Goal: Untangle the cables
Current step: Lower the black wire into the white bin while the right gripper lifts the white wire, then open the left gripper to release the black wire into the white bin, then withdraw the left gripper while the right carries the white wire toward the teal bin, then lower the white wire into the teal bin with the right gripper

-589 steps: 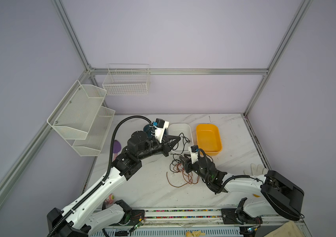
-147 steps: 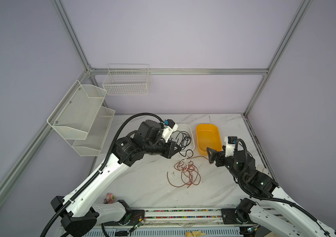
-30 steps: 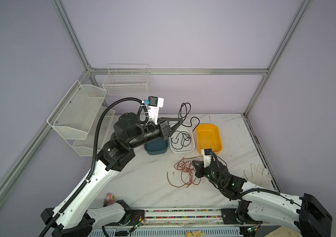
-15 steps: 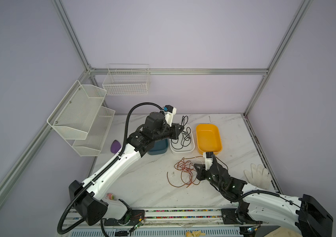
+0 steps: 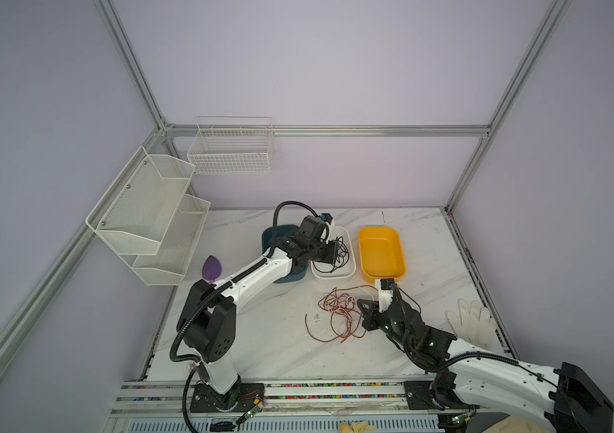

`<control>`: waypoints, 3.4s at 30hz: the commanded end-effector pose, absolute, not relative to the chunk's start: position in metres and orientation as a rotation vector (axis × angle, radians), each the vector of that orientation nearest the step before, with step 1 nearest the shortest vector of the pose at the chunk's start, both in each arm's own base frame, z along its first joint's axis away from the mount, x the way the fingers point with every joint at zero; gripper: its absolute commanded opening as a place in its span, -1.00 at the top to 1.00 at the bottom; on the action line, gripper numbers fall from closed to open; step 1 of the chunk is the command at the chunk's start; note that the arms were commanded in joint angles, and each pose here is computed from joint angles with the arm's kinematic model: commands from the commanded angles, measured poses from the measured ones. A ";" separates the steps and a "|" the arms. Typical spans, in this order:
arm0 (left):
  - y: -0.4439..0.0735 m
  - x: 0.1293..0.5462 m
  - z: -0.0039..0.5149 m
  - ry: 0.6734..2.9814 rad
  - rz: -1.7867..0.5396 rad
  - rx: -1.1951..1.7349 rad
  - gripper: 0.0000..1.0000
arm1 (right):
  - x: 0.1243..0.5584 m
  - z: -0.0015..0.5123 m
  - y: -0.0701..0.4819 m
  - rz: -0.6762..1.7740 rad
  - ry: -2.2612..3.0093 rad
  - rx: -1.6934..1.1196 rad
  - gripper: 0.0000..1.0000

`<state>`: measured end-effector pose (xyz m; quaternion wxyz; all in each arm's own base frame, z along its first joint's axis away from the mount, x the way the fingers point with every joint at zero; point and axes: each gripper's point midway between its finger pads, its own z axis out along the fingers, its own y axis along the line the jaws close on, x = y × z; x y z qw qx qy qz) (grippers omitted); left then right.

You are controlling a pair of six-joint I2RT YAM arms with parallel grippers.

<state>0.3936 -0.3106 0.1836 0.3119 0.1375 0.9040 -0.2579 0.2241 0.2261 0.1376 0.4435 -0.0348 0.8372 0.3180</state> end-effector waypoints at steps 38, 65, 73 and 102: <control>-0.294 0.427 0.192 2.385 -0.568 0.434 0.01 | 0.223 0.149 0.218 0.773 2.062 -0.056 1.00; -0.188 0.273 0.267 2.137 -0.539 0.448 -0.99 | 0.241 0.273 0.225 0.677 1.884 -0.178 1.00; -0.163 0.261 0.244 2.146 -0.438 0.401 -1.00 | 0.244 0.325 0.232 0.671 1.825 -0.225 1.00; -0.054 0.239 0.255 1.922 -0.087 -0.054 -1.00 | 0.268 0.373 0.301 0.792 1.789 -0.339 1.00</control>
